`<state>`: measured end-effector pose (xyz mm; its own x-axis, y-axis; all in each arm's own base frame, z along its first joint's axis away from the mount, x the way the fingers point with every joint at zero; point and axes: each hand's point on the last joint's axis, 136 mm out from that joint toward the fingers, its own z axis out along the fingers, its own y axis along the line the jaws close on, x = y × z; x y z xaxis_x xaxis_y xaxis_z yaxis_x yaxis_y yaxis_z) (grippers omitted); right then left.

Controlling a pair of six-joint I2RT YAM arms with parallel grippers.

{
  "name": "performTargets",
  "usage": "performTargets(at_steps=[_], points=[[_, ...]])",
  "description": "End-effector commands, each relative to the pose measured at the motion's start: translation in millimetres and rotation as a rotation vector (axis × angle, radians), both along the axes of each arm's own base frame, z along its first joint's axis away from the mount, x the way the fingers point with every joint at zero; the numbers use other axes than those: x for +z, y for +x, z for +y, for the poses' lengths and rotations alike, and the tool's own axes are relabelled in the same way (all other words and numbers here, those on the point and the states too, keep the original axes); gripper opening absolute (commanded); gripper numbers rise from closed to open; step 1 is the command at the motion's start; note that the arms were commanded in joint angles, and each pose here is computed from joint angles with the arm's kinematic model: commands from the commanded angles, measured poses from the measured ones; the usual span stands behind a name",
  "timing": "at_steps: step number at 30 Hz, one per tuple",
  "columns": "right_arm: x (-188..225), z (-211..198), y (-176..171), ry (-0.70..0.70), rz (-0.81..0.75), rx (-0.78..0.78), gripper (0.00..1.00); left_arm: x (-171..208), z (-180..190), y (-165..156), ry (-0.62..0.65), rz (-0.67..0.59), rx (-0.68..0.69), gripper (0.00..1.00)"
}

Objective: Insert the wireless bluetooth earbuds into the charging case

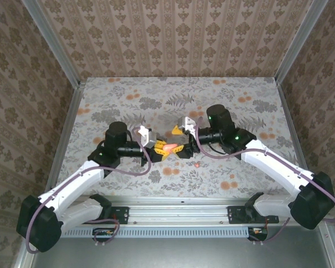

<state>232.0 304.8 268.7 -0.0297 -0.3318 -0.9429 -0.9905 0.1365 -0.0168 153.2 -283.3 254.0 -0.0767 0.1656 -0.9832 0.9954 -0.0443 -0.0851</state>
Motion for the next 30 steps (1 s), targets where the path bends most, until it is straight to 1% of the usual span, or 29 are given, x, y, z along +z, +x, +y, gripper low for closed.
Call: performTargets(at_steps=[1,5,10,16,19,22,26,30], points=[[6.1,-1.8,13.1,-0.005,0.007,-0.050,0.74,15.1,0.0,-10.3,-0.042,-0.050,-0.045,0.05],[19.5,-10.6,33.6,0.053,0.005,-0.132,0.72,13.0,-0.3,-12.1,-0.032,-0.044,-0.050,0.04],[33.8,-21.3,53.2,0.109,0.013,-0.200,0.71,7.2,-0.4,-12.8,-0.018,-0.033,-0.048,0.04],[34.9,-24.9,57.6,0.105,0.055,-0.214,0.70,2.9,-0.2,-6.5,-0.014,-0.034,0.000,0.03],[36.8,-28.0,57.5,0.108,0.090,-0.241,0.70,-7.0,0.1,6.8,0.007,-0.011,0.081,0.03],[33.2,-36.0,62.1,0.074,0.163,-0.320,0.71,-22.5,3.1,22.5,0.036,0.026,0.184,0.03],[6.9,-50.5,66.8,-0.043,0.300,-0.443,0.72,-39.5,10.1,41.9,0.055,0.080,0.320,0.03],[-14.6,-65.5,74.3,-0.104,0.466,-0.607,0.69,-55.6,22.4,61.6,0.089,0.135,0.473,0.03]])
